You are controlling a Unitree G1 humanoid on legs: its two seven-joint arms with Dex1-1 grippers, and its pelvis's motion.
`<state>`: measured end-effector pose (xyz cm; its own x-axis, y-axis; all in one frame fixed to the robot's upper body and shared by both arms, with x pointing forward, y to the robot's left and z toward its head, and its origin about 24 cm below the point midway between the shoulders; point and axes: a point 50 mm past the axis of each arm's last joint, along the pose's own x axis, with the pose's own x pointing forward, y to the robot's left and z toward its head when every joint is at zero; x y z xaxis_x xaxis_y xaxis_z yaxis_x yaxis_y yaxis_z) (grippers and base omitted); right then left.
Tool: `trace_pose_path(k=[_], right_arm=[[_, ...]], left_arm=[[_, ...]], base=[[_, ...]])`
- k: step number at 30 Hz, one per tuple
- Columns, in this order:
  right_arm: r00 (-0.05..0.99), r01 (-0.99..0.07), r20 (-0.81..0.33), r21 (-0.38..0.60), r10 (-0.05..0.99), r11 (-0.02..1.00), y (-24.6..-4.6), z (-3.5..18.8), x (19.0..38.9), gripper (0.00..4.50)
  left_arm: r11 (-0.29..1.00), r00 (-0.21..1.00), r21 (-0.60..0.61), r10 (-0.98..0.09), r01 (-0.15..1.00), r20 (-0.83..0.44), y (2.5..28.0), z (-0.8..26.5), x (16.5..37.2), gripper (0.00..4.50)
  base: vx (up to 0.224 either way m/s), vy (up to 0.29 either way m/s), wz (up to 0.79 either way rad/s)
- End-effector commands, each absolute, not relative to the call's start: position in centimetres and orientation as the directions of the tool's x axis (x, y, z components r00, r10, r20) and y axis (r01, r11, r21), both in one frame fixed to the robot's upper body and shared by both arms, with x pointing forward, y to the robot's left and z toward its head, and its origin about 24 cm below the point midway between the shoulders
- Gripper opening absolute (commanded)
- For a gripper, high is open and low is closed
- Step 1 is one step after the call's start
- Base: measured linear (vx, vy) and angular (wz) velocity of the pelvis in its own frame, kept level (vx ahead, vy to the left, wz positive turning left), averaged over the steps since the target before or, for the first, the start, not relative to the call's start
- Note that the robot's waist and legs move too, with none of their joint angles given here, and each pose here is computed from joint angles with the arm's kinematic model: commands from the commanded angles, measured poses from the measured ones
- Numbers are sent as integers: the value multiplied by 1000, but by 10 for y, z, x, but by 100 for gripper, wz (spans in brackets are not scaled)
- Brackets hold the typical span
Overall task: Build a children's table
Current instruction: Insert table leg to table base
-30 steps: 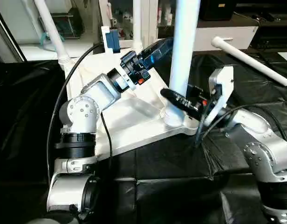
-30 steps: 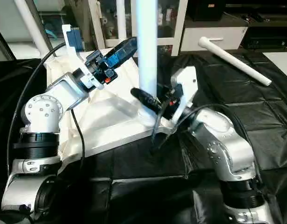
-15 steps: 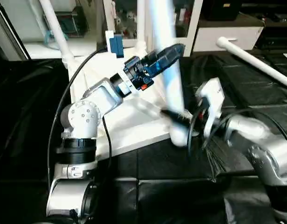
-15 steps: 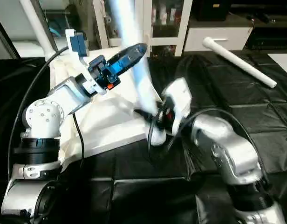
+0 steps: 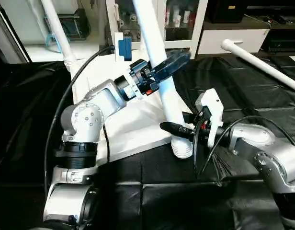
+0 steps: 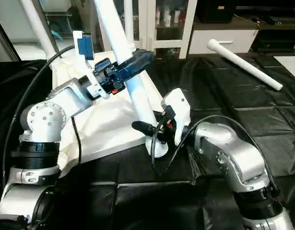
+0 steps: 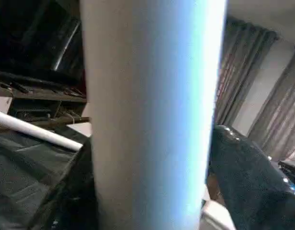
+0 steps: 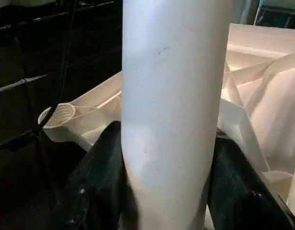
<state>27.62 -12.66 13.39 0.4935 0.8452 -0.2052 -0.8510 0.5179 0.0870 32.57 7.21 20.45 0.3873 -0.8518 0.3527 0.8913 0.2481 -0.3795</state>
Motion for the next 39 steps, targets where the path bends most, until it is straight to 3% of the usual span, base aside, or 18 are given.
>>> trace_pose_path(k=[1,13,21,23,26,32,39], right_arm=[[525,-834,-192,77,829,546,-132,141,282,181],[533,-834,-173,62,828,549,-136,150,288,181],[564,-816,-154,42,811,576,-137,152,294,181],[576,-808,-143,54,805,587,-138,154,298,251],[580,-804,-148,53,801,592,-139,155,302,254],[566,-808,-191,67,802,586,-137,161,309,311],[532,-818,-252,95,809,567,-138,162,311,314]], left_arm=[[239,382,-394,-860,888,338,70,201,324,284],[260,396,-374,-847,890,354,73,206,329,181],[314,422,-334,-844,889,330,73,215,335,175],[330,419,-303,-855,894,306,73,216,336,175],[344,406,-249,-871,906,276,71,219,336,175],[337,349,-91,-914,937,205,61,230,329,175],[310,308,-21,-932,950,191,55,239,326,175]], base=[[0,0,0],[0,0,0],[0,0,0],[0,0,0],[0,0,0],[0,0,0],[0,0,0]])
